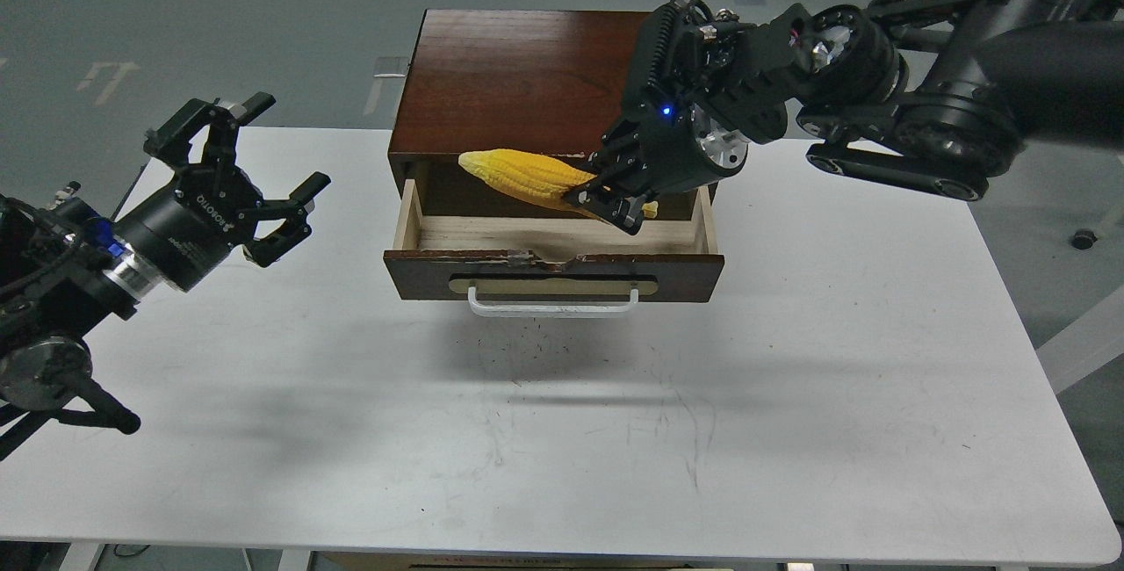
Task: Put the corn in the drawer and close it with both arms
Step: 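Lift the corn with the right gripper and carry it over the open drawer, then release the corn into the drawer and raise the right gripper away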
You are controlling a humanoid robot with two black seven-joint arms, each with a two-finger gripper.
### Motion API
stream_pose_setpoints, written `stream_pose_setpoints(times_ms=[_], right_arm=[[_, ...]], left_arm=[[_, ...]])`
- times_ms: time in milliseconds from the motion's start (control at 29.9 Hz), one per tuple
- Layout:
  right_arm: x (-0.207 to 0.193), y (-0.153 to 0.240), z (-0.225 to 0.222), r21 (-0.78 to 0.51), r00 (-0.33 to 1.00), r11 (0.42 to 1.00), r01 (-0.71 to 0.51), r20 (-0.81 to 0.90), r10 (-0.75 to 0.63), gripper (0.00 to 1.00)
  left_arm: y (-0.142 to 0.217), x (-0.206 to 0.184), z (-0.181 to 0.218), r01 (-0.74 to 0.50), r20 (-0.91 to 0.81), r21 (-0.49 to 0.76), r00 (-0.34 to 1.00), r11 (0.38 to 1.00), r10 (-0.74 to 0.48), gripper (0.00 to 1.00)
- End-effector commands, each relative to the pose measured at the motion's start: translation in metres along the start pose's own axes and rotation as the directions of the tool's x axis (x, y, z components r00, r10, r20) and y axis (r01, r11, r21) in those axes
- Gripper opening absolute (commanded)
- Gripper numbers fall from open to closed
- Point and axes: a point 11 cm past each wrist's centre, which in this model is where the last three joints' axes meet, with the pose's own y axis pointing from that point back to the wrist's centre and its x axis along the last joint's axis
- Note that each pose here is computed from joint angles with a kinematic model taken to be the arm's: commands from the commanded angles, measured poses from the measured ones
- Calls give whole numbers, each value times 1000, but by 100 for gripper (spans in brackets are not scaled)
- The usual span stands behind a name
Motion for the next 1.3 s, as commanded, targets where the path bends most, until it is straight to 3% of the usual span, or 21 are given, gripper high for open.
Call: stream_pose_setpoints(times_ms=[0, 167, 234, 301, 401, 568, 736, 836, 903, 936, 1103, 1137, 1271], right_arm=[[-4, -4, -1, 3, 1000, 1000, 2, 8, -2, 42], [-9, -6, -2, 10, 1000, 1000, 6, 21, -6, 57], [-9, -6, -2, 10, 1000, 1000, 1, 21, -1, 75], [-8, -6, -2, 8, 1000, 1000, -5, 20, 5, 78], [-4, -4, -1, 6, 999, 999, -32, 13, 32, 91], [9, 9, 7, -21, 988, 993, -115, 105, 117, 95], [36, 40, 28, -98, 917, 954, -283, 264, 299, 96], [40, 70, 50, -193, 786, 895, -402, 429, 445, 96], [28, 95, 69, -297, 616, 831, -470, 564, 550, 96], [28, 95, 69, -298, 614, 831, -471, 565, 551, 96], [-41, 126, 98, -555, 32, 641, -529, 742, 669, 96], [-41, 126, 98, -556, 31, 641, -529, 742, 669, 96], [-115, 129, 100, -716, -352, 528, -456, 690, 633, 96]], left_arm=[[0, 0, -1, 0, -2, 1, 1000, 1000, 0, 100], [0, -1, -1, 1, -2, 0, 1000, 1000, -1, 100], [0, 0, -1, 0, -2, 1, 1000, 1000, 0, 100], [0, -1, -1, 1, -2, 0, 1000, 1000, -1, 100], [-1, -1, -2, 3, -5, 0, 1000, 1000, -3, 100], [-1, -1, -1, 3, -4, -3, 1000, 1000, -3, 100], [-1, -2, 0, 4, -3, -2, 1000, 1000, -4, 100], [-1, -2, 0, 4, -3, -2, 1000, 1000, -4, 100], [-2, -2, -1, 5, -5, -3, 1000, 1000, -5, 100], [-2, -2, -1, 5, -5, -3, 1000, 1000, -5, 100], [-3, -4, -3, 8, -12, -4, 1000, 1000, -8, 100], [-3, -4, -3, 8, -12, -4, 1000, 1000, -8, 100], [-4, -5, -5, 11, -16, -4, 1000, 1000, -11, 100]])
